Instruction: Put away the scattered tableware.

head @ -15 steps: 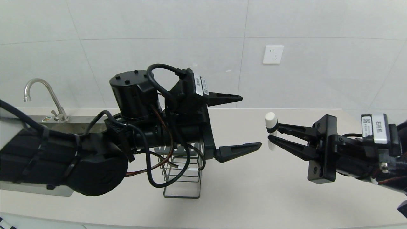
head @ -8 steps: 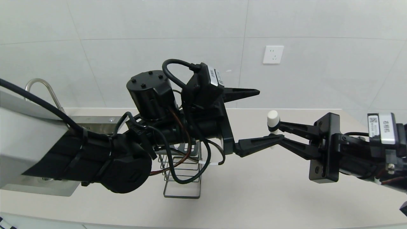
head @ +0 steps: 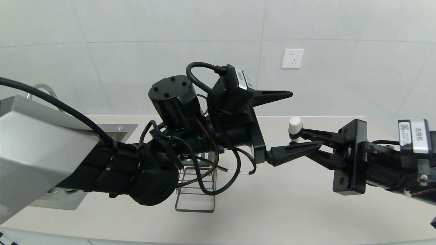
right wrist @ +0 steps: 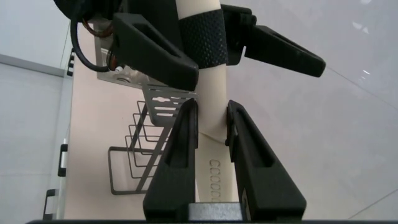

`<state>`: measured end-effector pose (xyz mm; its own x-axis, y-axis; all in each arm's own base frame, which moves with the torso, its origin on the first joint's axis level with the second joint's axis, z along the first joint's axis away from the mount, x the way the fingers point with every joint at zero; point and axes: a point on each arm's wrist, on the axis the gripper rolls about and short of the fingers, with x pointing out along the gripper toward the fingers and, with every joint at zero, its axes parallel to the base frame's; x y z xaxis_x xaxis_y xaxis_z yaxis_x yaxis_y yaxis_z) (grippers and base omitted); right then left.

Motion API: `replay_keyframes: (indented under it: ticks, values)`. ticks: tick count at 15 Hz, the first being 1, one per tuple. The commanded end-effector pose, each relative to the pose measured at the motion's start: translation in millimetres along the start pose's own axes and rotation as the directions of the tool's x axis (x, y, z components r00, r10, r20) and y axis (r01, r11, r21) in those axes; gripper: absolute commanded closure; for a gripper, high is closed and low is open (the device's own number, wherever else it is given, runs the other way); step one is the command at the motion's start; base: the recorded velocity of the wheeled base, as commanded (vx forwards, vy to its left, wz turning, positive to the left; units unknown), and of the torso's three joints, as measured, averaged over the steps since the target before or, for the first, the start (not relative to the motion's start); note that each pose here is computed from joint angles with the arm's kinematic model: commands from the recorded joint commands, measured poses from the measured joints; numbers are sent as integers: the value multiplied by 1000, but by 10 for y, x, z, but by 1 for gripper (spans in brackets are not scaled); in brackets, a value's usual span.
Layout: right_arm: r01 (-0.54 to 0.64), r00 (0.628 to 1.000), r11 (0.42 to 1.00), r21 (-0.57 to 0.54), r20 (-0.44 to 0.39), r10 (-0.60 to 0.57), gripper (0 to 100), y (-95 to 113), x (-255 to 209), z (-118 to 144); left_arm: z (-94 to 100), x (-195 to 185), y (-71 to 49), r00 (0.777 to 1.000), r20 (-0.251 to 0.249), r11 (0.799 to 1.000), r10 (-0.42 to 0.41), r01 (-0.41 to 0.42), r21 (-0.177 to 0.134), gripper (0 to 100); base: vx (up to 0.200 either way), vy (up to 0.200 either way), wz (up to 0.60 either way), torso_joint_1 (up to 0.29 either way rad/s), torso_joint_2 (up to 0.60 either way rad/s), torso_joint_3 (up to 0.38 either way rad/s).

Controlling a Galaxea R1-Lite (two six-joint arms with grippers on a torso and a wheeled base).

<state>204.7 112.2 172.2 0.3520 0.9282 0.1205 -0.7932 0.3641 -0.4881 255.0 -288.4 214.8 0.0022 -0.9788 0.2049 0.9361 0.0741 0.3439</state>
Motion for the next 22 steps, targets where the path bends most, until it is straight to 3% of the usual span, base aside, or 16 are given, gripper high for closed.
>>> replay_keyframes:
  ticks: [1, 5, 9, 10, 18, 19, 22]
  values:
    - [2, 1000, 1000, -1, 0, -2, 100, -8, 2, -3, 50, 46, -60, 1000, 14, 1000, -16, 16, -4, 0, 0, 0, 0, 0, 0, 0]
    - [10, 1000, 1000, -16, 12, -10, 100, -51, 22, 24, 133, 101, -151, 999, 34, 999, -33, 34, -12, 0, 0, 0, 0, 0, 0, 0]
    - [14, 1000, 1000, -23, 21, -13, 100, -63, 23, 50, 184, 90, -150, 999, 41, 1000, -29, 30, -8, 0, 0, 0, 0, 0, 0, 0]
    - [17, 1000, 999, -30, 27, -16, 100, -79, 33, 64, 168, 91, -160, 999, 37, 999, -31, 32, -12, 100, 0, 0, 0, 0, 0, 0]
    - [27, 998, 998, -58, 61, -24, 100, -160, 99, 131, 163, 113, -178, 999, 37, 1000, -26, 27, -15, 100, 0, 0, 0, 0, 0, 0]
    - [35, 996, 997, -72, 82, -29, 0, -205, 128, 180, 176, 110, -178, 999, 39, 1000, -26, 27, -15, 100, 0, 0, 0, 0, 0, 0]
    - [36, 997, 997, -66, 73, -31, 0, -185, 95, 172, 208, 93, -167, 999, 40, 1000, -9, 9, -11, 100, 0, 0, 0, 0, 0, 0]
